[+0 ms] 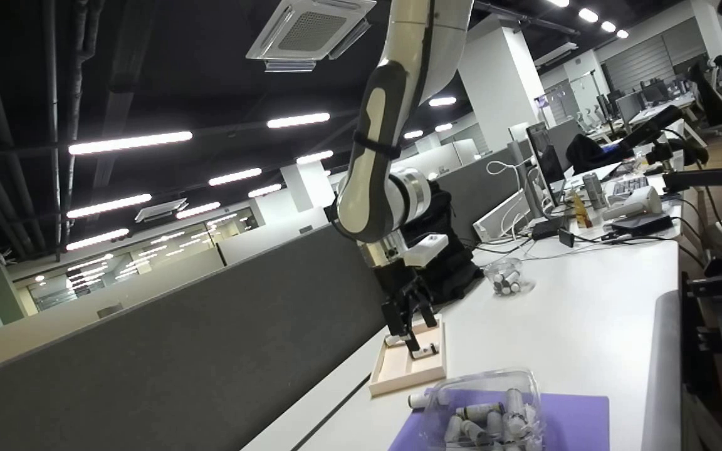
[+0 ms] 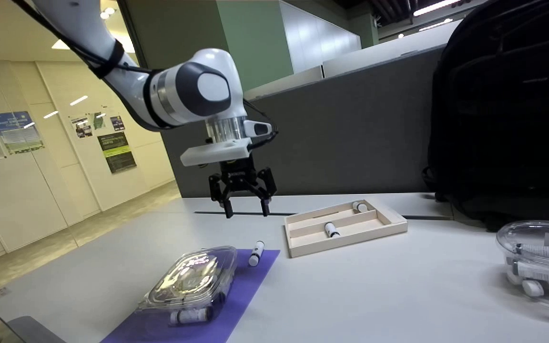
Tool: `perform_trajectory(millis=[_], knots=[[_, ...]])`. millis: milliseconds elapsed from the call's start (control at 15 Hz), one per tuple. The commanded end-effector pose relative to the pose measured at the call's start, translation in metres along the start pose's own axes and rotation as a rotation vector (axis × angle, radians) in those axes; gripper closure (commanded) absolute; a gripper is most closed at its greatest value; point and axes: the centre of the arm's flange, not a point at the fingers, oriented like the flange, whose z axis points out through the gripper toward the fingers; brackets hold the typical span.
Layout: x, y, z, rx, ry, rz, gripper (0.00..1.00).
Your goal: Take the bottle from the table and put it in the bottom compartment of the box
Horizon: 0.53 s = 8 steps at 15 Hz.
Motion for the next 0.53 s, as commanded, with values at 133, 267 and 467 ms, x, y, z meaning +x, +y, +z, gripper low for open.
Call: perform_trajectory(millis=[133,267,467], knots=[[0.054,0.013,0.049,0.011,-0.032,0.057,0.0],[0.061,0.01,0.065,0.005,-0.049,0.042,0.0],[0.064,0.004,0.087,-0.003,-0.089,0.009,0.0]])
